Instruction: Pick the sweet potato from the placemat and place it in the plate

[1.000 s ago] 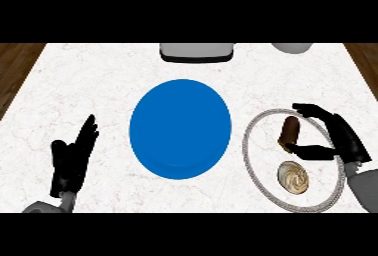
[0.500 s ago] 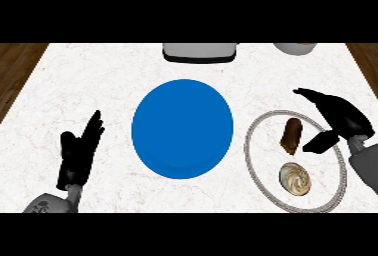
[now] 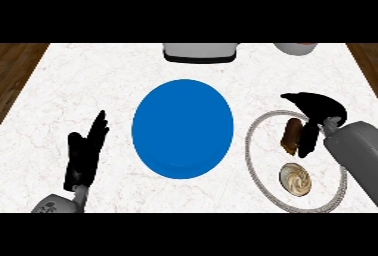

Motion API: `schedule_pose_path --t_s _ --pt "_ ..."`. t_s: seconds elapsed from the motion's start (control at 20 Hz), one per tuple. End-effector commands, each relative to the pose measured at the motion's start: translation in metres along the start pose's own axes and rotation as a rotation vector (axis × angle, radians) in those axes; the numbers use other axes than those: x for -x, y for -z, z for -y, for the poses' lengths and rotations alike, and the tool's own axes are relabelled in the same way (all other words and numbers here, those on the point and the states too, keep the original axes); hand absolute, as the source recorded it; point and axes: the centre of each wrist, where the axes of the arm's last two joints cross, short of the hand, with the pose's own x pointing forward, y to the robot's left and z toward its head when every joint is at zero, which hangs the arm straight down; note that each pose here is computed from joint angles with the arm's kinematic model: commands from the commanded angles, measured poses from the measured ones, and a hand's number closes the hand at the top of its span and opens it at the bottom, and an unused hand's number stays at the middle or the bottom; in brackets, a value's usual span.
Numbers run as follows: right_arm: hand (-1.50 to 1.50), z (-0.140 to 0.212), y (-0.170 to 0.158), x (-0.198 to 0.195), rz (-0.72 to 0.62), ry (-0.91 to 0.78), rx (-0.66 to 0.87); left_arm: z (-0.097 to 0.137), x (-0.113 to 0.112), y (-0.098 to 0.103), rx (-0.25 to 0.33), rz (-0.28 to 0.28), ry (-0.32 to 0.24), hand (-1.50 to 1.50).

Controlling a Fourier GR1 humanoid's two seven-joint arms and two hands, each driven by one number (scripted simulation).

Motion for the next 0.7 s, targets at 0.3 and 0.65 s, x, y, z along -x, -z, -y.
schedule_pose_path --t_s 0.3,0.65 --pt "-1.50 -0.010 0.033 -0.003 -0.085 -0.021 -0.122 -0.023 0.014 0.001 0.000 -0.006 -0.002 0.00" --pt "-1.50 0.003 0.036 0.003 -0.060 -0.044 -0.156 -0.016 0.006 -0.012 -0.022 -0.003 0.004 0.00"
